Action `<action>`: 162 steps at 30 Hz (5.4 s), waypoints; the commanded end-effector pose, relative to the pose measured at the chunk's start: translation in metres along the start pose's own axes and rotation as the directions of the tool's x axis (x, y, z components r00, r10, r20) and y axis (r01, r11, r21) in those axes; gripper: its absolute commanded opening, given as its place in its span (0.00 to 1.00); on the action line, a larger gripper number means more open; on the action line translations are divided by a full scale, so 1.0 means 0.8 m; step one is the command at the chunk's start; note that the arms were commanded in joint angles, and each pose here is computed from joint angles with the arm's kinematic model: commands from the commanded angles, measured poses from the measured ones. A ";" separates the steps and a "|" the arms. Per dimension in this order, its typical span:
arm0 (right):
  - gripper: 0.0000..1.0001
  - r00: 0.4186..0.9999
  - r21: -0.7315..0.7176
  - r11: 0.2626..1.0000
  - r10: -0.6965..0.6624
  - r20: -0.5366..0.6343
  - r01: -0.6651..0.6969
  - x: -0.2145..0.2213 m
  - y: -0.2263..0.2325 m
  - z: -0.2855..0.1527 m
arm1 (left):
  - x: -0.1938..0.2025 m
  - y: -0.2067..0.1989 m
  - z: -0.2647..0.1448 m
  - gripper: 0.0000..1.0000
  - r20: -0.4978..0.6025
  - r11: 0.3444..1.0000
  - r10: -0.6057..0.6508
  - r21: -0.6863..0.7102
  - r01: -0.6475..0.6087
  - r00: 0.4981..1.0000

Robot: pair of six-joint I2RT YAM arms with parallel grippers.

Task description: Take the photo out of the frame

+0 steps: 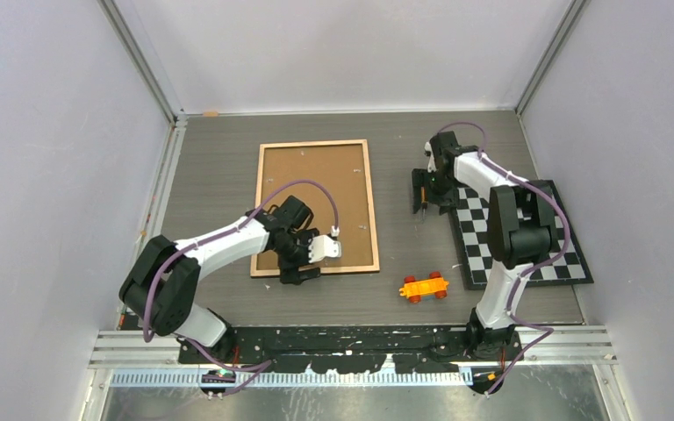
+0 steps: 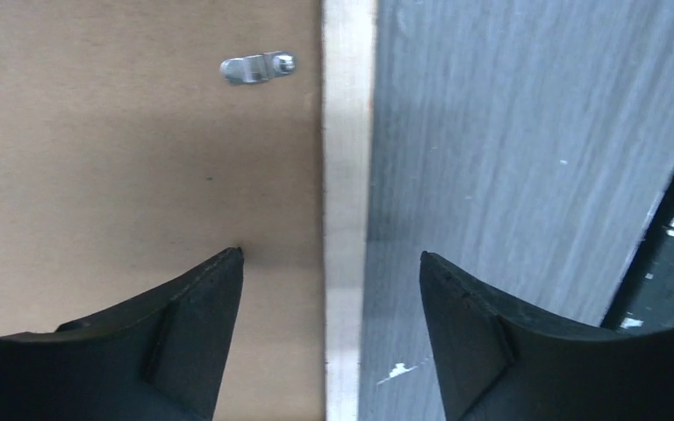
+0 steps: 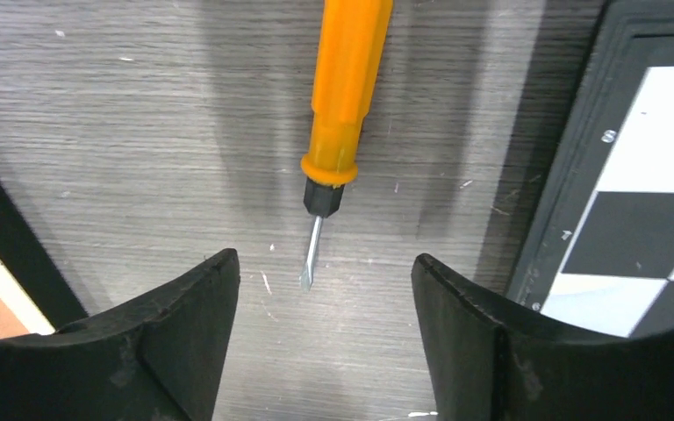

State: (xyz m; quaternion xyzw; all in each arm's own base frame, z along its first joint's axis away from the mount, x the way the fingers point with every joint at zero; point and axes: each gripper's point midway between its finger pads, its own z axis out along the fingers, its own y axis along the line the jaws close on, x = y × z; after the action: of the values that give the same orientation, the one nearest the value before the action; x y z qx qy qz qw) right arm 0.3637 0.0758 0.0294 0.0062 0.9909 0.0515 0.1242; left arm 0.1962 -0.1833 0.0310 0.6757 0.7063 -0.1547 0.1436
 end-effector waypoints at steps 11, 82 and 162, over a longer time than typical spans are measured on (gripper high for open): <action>0.99 0.849 -0.015 0.964 -0.226 0.478 0.265 -0.133 0.046 -0.140 | -0.013 0.115 -0.005 0.63 0.060 0.958 -0.054 -0.277 0.069 0.997; 0.47 0.917 -0.866 0.314 0.215 -0.335 -0.389 -0.091 0.292 -0.015 | -0.104 0.048 -0.089 0.00 0.392 0.990 0.089 -0.139 -0.037 0.916; 0.01 -0.172 0.682 0.371 -0.790 0.589 0.630 -0.244 0.387 -0.365 | 0.171 0.289 -0.314 1.00 0.800 -0.060 -0.555 0.235 0.970 -0.227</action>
State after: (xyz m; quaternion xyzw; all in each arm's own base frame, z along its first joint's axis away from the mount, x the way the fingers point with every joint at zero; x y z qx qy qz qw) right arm 0.4989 0.3178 0.2970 -0.5170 0.6793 -0.1293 0.5046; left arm 0.4106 0.0429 0.1744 -0.2163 0.8541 -0.2608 0.3947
